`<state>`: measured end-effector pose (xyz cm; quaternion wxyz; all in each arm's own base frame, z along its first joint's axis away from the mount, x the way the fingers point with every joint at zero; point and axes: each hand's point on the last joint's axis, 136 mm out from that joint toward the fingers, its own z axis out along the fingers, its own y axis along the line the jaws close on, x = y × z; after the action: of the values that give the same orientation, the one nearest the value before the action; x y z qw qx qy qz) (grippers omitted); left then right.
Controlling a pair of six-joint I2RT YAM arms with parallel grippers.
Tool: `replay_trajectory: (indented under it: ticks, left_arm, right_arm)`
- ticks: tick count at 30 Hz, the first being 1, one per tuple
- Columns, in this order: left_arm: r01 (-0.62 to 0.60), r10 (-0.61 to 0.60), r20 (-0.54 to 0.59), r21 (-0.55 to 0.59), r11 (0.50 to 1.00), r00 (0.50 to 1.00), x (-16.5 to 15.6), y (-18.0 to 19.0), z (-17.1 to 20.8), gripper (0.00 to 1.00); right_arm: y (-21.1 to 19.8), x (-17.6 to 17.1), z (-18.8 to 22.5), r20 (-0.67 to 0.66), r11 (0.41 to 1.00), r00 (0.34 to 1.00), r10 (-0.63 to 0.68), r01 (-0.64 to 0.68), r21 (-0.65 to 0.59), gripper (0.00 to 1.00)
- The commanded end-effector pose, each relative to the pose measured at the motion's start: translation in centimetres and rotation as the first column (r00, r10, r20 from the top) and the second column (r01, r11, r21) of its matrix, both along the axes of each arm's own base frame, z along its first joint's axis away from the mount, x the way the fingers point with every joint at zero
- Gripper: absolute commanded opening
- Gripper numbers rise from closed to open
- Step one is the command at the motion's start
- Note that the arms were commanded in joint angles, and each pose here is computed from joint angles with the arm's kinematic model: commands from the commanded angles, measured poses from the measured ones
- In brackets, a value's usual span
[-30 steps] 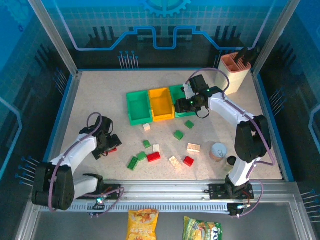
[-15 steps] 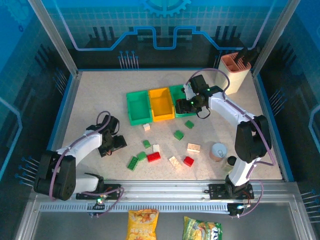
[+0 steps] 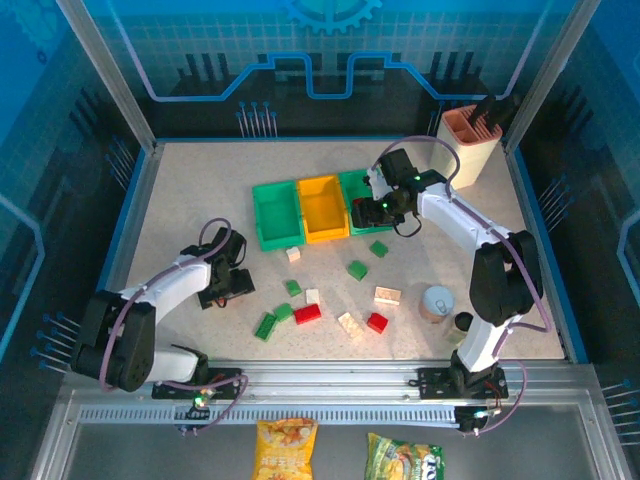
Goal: Sort the legos into containers by color
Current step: Pick up the lego from the bottom-left of the table, then place the lego in the container.
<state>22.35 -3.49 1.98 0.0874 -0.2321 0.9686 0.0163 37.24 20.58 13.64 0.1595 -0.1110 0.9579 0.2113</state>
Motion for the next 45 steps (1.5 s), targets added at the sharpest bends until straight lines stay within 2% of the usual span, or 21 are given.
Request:
replay_trajectory:
  ticks: [1,8,19,31,36,39,42,45]
  left_arm:
    - [-0.003,0.003,0.002,0.022,1.0,1.0,0.5,0.5,0.4,0.83]
    - [0.012,-0.012,0.007,0.007,1.0,1.0,0.6,0.2,0.6,0.72]
    - [0.046,-0.045,0.051,-0.022,0.999,0.998,1.4,-0.5,1.7,0.64]
    - [0.163,-0.153,0.155,-0.05,0.985,0.976,4.1,-4.1,6.2,0.6]
    - [0.255,-0.233,0.228,-0.071,0.964,0.945,6.8,-7.5,8.9,0.58]
    - [0.335,-0.303,0.286,-0.068,0.94,0.909,9.2,-10.1,10.9,0.58]
    - [0.421,-0.372,0.34,-0.083,0.903,0.864,11.7,-13.3,12.6,0.57]
    - [0.549,-0.481,0.381,-0.088,0.831,0.789,13.6,-17.4,13.8,0.56]
  right_arm:
    - [-0.3,-0.2,1.2,0.012,1.0,1.0,0.01,-0.01,-0.007,0.52]
    - [-0.4,-0.6,1.1,0.011,1.0,1.0,0.007,-0.007,-0.015,0.52]
    - [-0.8,-0.9,1.5,0.031,1.0,1.0,-0.004,0.005,-0.026,0.52]
    - [-2.6,-0.9,2.4,0.074,0.998,0.996,-0.048,0.051,-0.039,0.52]
    - [-4.1,-0.9,3.2,0.097,0.995,0.991,-0.087,0.091,-0.036,0.52]
    - [-5.3,-0.9,3.4,0.109,0.991,0.987,-0.118,0.123,-0.043,0.52]
    - [-6.7,-1.0,3.6,0.116,0.986,0.982,-0.149,0.156,-0.051,0.52]
    - [-8.1,-1.2,3.9,0.125,0.98,0.975,-0.184,0.191,-0.047,0.52]
